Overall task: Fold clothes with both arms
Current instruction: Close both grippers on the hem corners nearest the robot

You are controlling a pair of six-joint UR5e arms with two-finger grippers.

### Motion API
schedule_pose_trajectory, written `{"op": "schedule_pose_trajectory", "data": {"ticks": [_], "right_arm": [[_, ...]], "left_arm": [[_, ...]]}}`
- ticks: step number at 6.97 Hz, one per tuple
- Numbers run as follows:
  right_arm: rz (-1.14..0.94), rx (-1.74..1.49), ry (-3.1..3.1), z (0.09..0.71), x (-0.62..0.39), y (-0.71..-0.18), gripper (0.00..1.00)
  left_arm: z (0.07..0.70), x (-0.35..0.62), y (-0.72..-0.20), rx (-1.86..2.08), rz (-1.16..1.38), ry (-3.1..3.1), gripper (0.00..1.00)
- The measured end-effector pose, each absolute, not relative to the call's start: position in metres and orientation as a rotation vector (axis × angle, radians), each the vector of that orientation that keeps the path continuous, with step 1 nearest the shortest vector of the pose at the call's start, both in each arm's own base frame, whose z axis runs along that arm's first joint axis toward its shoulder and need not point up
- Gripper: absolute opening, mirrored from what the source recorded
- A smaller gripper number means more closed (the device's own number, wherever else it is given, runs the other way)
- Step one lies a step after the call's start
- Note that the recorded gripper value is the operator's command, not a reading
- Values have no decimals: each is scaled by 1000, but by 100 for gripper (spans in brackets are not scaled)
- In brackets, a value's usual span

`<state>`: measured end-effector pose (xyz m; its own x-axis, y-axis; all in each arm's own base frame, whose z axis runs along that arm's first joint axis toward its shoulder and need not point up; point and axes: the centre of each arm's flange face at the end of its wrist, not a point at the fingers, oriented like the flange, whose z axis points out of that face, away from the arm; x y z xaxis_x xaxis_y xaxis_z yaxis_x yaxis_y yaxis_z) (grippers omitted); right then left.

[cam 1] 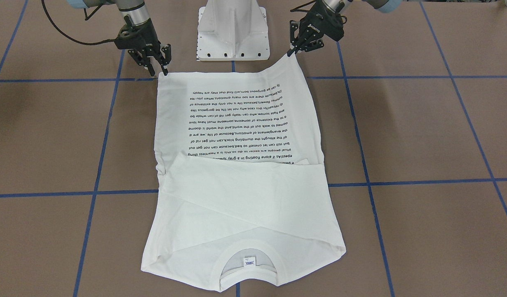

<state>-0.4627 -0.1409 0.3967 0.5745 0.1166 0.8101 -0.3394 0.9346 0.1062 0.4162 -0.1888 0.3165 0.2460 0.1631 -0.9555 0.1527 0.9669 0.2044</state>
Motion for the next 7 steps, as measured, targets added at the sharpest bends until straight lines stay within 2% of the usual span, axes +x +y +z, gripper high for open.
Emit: {"op": "schedule_pose_trajectory", "data": {"ticks": [3,5,6,7], "right_arm": [[257,268,-912,397,-467,-134,44],[255,275,-912,396,-469,-131,33],[253,278,-912,397,-471,-130,20],[252,280,-911,397,-472,-129,0]], "left_arm": [[317,416,-189,278,7,1325,0],[317,415,-190,285,2,1326,0],[317,415,-190,288,-1,1325,0],[317,415,-190,290,-3,1325,0]]}}
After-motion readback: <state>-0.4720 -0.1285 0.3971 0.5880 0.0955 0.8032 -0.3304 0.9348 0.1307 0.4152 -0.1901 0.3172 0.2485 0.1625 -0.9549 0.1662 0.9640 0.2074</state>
